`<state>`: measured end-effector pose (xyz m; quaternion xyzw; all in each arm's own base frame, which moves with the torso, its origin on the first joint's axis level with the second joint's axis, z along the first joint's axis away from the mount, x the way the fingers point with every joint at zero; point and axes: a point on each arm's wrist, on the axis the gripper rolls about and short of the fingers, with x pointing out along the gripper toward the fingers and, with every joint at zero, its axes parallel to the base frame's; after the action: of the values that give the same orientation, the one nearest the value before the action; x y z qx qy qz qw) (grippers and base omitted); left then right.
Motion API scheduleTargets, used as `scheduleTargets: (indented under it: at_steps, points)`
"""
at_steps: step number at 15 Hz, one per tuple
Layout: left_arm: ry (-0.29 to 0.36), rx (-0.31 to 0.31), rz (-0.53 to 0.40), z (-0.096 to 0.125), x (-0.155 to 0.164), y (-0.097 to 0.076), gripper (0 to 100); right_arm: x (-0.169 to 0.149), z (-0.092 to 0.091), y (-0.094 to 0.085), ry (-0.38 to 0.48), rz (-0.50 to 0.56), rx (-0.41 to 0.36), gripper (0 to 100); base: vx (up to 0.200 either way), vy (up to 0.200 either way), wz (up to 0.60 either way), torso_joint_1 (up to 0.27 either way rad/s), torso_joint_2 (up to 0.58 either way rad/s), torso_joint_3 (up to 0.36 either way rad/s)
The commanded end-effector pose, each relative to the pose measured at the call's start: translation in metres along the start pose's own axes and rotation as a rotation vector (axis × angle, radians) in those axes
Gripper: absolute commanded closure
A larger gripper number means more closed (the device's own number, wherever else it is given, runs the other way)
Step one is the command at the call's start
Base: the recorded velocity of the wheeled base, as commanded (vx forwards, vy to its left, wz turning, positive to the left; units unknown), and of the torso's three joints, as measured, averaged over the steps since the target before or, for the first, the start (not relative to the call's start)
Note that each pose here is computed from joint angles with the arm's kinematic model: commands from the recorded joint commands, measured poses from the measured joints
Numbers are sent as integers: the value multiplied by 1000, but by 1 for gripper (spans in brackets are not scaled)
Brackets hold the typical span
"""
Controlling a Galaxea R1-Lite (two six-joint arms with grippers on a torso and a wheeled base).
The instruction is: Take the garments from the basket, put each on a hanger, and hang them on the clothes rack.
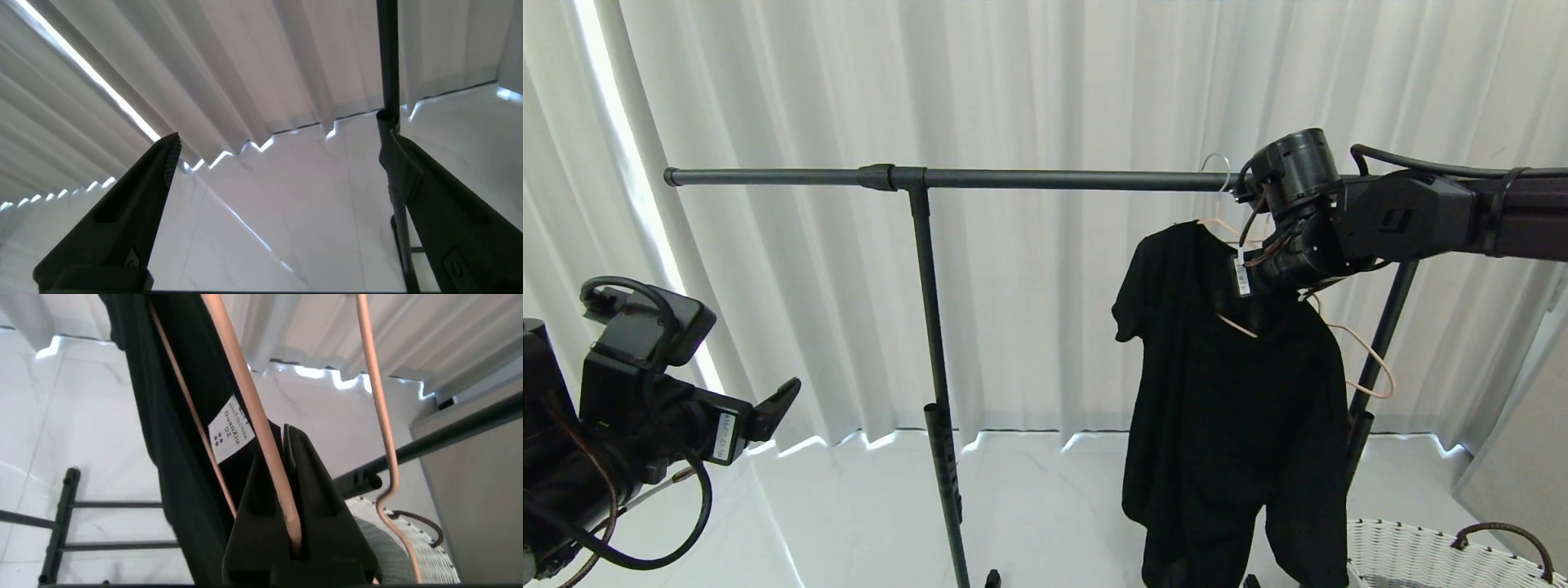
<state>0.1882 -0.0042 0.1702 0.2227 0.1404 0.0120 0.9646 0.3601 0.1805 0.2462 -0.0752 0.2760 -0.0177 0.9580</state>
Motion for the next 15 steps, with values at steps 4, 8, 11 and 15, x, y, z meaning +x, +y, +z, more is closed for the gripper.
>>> scheduleTargets:
  at_steps: [4, 8, 11, 15]
  points:
    - [0, 0, 2, 0, 0, 0, 0, 2, 1, 1, -1, -1, 1, 100, 0, 0, 0, 0, 0, 0]
    - [0, -1, 2, 0, 0, 0, 0, 3, 1, 0, 0, -3, 1, 0, 0, 0, 0, 0, 0, 0]
    - [-1, -1, 0, 0, 0, 0, 0, 3, 1, 0, -1, -3, 4, 0, 0, 0, 0, 0, 0, 0]
    - [0, -15, 6, 0, 0, 1, 0, -23, 10, -10, -38, 9, 46, 0, 0, 0, 0, 0, 0, 0]
